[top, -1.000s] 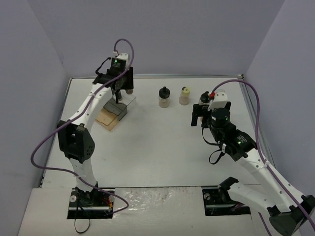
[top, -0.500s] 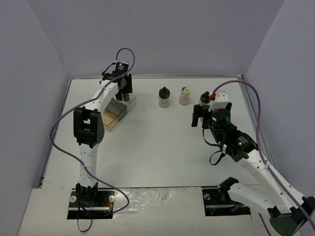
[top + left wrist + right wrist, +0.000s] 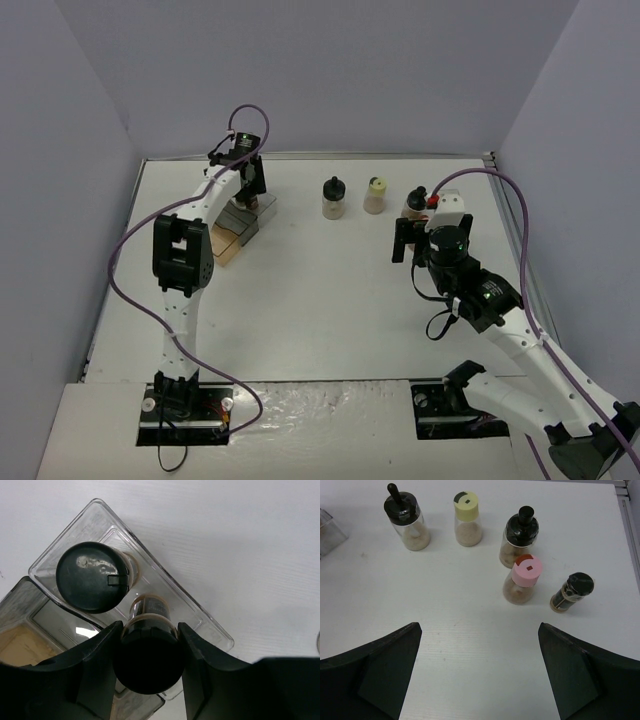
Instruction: Organize the condiment bottles
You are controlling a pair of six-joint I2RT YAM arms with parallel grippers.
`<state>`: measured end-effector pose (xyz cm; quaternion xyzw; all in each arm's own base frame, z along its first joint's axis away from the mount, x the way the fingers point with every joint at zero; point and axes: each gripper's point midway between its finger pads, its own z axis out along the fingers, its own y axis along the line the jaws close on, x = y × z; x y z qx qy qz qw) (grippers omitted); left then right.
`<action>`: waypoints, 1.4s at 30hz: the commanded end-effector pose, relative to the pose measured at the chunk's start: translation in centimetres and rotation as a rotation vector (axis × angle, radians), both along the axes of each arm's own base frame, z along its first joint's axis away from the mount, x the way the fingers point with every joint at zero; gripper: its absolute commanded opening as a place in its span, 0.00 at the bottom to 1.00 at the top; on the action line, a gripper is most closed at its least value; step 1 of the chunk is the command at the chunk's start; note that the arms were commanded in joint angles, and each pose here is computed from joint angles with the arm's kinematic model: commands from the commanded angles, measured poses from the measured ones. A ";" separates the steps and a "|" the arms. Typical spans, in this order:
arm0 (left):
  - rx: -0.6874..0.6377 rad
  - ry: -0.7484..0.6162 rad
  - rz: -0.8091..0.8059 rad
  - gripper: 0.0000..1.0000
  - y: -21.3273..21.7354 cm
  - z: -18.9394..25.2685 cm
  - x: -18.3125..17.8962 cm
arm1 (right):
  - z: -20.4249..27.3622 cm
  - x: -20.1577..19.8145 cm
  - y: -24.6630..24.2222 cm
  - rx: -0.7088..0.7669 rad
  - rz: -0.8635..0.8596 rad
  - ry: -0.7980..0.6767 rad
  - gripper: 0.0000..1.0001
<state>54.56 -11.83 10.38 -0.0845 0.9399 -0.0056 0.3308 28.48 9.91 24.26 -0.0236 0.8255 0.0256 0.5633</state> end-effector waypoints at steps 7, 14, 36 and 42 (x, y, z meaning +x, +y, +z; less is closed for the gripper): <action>-0.036 -0.109 0.070 0.67 0.8 3.4 2.4 | 1.3 0.7 -0.8 0.026 -0.061 -0.056 1.00; -0.074 -0.117 0.051 0.91 0.6 6.6 0.0 | 1.3 0.9 -1.9 0.025 -0.139 -0.063 1.00; -0.109 -0.396 -0.253 0.97 2.2 17.7 -19.1 | -7.7 10.0 -13.5 0.109 -0.539 0.184 0.94; -0.089 -0.421 -0.290 0.97 2.2 16.1 -19.8 | -11.2 12.2 -15.8 0.103 -0.580 0.236 0.88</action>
